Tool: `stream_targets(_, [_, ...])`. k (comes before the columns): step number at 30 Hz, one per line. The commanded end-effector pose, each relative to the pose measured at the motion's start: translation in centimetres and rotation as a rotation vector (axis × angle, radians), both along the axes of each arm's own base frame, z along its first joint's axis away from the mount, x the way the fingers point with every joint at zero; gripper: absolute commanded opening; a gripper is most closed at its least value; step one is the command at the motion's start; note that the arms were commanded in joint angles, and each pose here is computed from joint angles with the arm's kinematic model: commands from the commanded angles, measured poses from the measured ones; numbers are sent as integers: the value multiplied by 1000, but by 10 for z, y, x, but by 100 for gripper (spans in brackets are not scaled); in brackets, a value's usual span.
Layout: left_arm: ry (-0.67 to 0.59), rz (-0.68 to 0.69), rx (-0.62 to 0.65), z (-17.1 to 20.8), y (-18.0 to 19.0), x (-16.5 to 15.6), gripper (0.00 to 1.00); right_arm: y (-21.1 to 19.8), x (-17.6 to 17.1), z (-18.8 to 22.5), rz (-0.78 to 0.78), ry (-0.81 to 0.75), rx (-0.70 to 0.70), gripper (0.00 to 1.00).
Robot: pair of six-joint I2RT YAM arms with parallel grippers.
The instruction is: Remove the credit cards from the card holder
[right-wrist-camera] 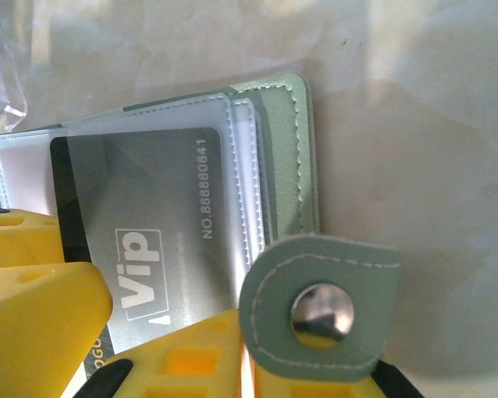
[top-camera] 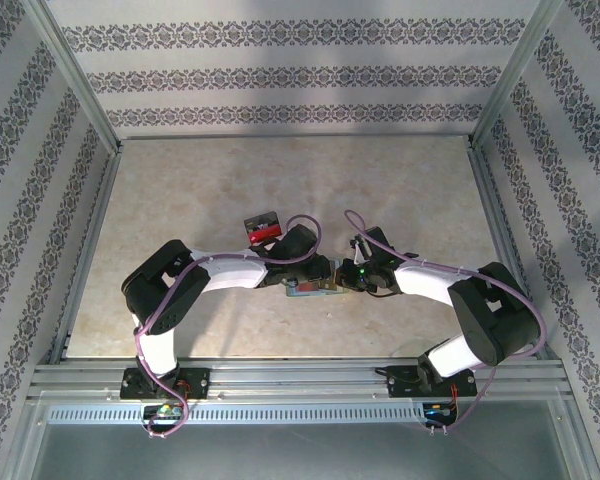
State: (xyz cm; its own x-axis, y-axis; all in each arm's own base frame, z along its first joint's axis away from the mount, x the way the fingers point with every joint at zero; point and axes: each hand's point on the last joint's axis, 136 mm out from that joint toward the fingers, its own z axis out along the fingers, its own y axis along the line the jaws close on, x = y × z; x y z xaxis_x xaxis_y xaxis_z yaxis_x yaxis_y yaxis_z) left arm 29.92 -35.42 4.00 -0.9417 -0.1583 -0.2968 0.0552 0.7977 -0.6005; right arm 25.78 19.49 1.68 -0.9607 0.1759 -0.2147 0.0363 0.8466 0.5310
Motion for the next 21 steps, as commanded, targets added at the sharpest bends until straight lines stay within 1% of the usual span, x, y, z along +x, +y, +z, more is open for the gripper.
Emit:
stream_targets(1, [-27,-3,-68,12,-8,3,28,-5,-6,-11,1,21,-57,12])
stream_targets(4, [-25,8,-71,10,-4,2,27,-6,-7,-12,-1,25,-57,12])
stream_targets(5, [-26,14,-75,11,-3,2,24,-5,-7,-12,0,26,-58,12])
stream_targets(8, [-26,27,-84,9,2,2,22,-5,-6,-11,-4,26,-56,12])
stream_targets(14, [-21,28,-98,10,7,0,20,-6,-6,-11,-11,29,-59,12])
stream_targets(21, [-25,7,-152,16,0,-1,15,-7,-5,-13,-15,33,-61,12])
